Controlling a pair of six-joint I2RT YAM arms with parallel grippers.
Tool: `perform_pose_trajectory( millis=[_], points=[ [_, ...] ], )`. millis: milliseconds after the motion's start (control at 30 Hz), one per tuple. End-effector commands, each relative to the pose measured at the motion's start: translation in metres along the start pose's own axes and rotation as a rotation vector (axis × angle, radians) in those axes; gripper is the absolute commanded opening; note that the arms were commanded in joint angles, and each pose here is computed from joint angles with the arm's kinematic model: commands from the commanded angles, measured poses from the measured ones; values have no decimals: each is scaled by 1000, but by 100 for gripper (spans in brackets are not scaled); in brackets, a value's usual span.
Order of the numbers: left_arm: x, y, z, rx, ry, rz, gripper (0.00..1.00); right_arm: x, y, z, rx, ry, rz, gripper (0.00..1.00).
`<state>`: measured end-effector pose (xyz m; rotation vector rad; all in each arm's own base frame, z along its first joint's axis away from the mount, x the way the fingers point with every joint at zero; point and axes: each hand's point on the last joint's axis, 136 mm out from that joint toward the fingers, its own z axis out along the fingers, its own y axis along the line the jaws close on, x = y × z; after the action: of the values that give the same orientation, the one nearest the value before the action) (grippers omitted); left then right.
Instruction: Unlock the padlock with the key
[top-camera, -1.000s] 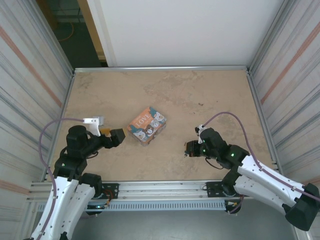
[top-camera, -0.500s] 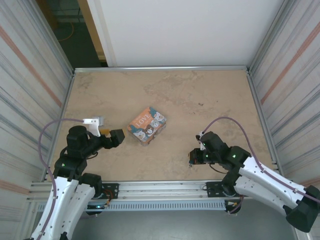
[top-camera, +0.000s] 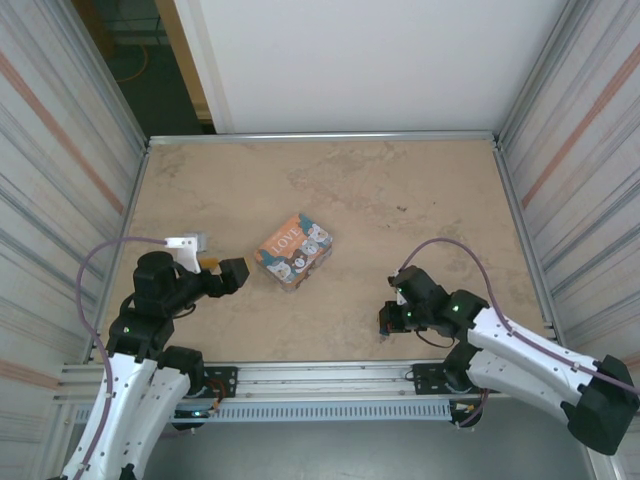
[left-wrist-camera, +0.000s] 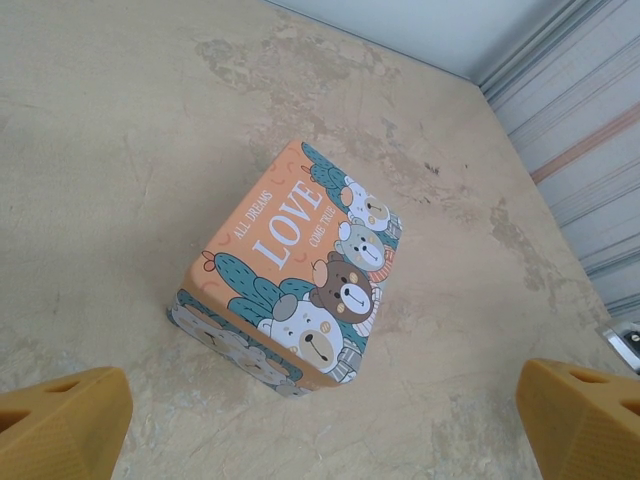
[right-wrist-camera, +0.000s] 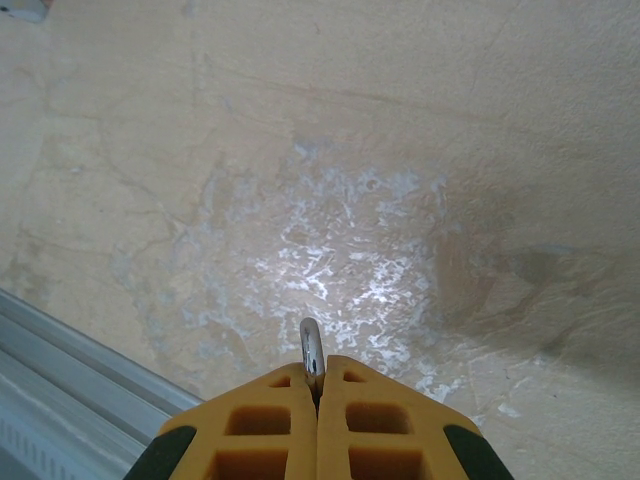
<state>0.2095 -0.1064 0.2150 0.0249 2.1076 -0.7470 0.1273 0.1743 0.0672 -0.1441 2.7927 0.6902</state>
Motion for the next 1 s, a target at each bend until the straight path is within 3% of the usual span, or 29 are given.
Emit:
perform_pose_trajectory(
  millis=[0, 667, 967],
  points=[
    [0, 4, -2, -24, 1, 10, 99, 2, 1, 6, 4, 22, -24, 0],
    [3, 5, -1, -28, 9, 6, 99, 2, -4, 33, 34, 95, -34, 0],
    [3, 6, -1, -28, 9, 4, 99, 0, -9, 35, 54, 89, -23, 6]
  ],
)
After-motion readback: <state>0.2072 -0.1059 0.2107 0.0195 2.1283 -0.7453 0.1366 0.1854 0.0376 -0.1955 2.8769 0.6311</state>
